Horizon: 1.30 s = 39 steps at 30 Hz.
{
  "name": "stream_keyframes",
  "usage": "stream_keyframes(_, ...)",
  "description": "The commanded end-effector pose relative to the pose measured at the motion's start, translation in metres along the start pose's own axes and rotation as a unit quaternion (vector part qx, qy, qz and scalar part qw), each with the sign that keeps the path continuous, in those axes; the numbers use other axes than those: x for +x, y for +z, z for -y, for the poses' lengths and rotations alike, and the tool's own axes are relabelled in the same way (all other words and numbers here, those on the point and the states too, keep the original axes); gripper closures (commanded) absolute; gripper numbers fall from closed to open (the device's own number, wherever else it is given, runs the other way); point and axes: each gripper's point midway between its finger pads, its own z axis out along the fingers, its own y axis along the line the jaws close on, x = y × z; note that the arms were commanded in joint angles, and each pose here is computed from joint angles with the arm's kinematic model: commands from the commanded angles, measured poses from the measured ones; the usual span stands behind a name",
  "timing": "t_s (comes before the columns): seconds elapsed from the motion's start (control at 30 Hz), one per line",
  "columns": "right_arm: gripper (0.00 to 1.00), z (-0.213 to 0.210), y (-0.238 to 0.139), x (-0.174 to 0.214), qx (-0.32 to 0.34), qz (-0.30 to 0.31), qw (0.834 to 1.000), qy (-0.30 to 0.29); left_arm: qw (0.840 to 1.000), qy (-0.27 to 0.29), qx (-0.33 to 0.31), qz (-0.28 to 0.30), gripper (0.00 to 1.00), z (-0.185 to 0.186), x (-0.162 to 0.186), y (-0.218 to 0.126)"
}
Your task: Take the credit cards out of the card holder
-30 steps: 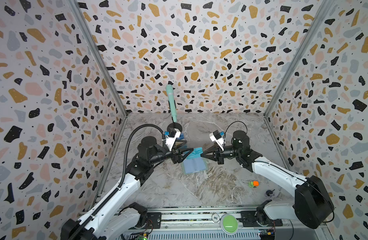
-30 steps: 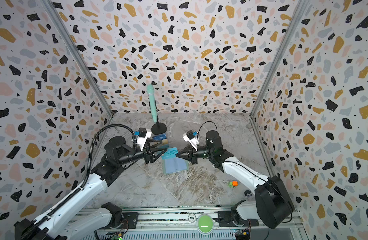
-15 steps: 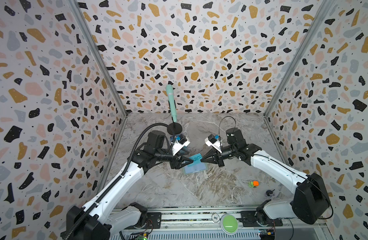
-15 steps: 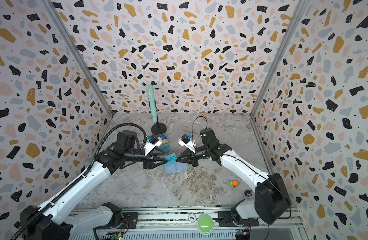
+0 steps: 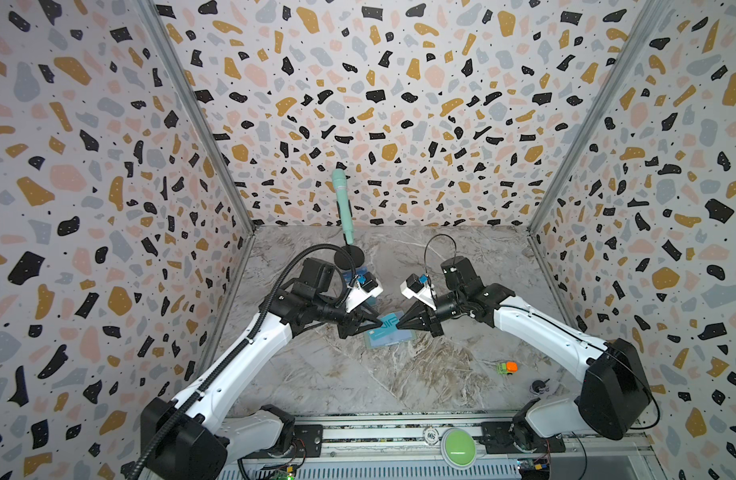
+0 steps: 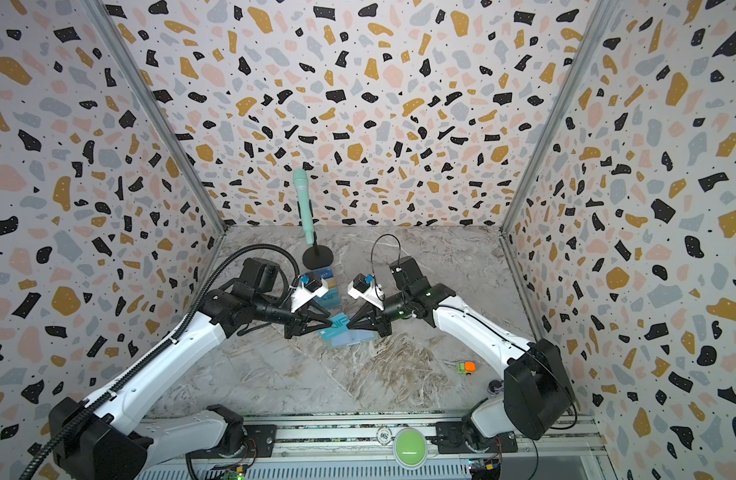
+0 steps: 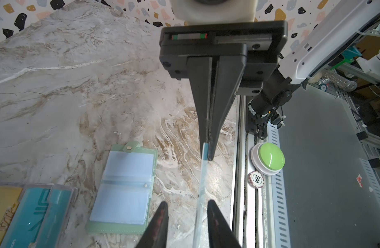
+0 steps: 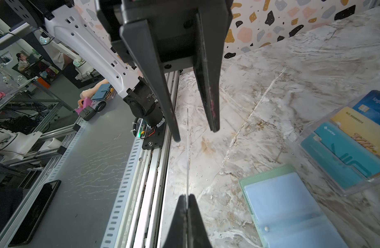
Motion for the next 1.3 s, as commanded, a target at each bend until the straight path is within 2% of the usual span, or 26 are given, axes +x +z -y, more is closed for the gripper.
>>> stream_keyframes(0.0,1.00,-0.005,-0.005,-0.018,0.010,0.013,0.999,-0.033,1.000,0.012,0.018,0.004,0.68,0.009,-0.006,-0.005)
stream_keyframes(0.07,1.00,-0.005,-0.006,-0.020,0.010,0.015,0.999,-0.036,1.000,0.012,0.020,0.004,0.71,0.010,-0.005,-0.005)
stream_keyframes(0.27,1.00,-0.002,-0.004,-0.022,0.009,0.017,0.999,-0.032,1.000,0.009,0.028,0.002,0.89,0.012,-0.005,-0.004)
stream_keyframes(0.47,0.99,0.003,-0.004,-0.019,0.022,0.013,0.999,-0.028,1.000,0.012,0.019,0.000,0.91,0.009,-0.006,-0.005)
stream_keyframes(0.57,0.67,0.009,-0.006,-0.020,0.048,0.013,0.999,-0.022,0.999,0.021,-0.020,-0.014,0.96,-0.001,-0.004,-0.009)
stream_keyframes(0.63,0.60,0.013,-0.008,-0.019,0.063,0.014,0.998,-0.019,0.998,0.030,-0.056,-0.023,1.00,-0.011,-0.002,-0.013)
stream_keyframes(0.8,0.41,0.022,-0.018,-0.017,0.114,0.021,0.993,-0.013,0.991,0.040,-0.125,-0.036,1.00,-0.031,0.000,-0.020)
stream_keyframes(0.97,0.34,0.045,-0.034,-0.016,0.199,0.040,0.979,0.010,0.981,0.048,-0.179,-0.060,1.00,-0.057,0.006,-0.022)
stream_keyframes(1.27,0.24,0.065,-0.054,0.000,0.292,0.043,0.955,0.036,0.973,0.096,-0.186,-0.092,1.00,-0.097,0.009,-0.023)
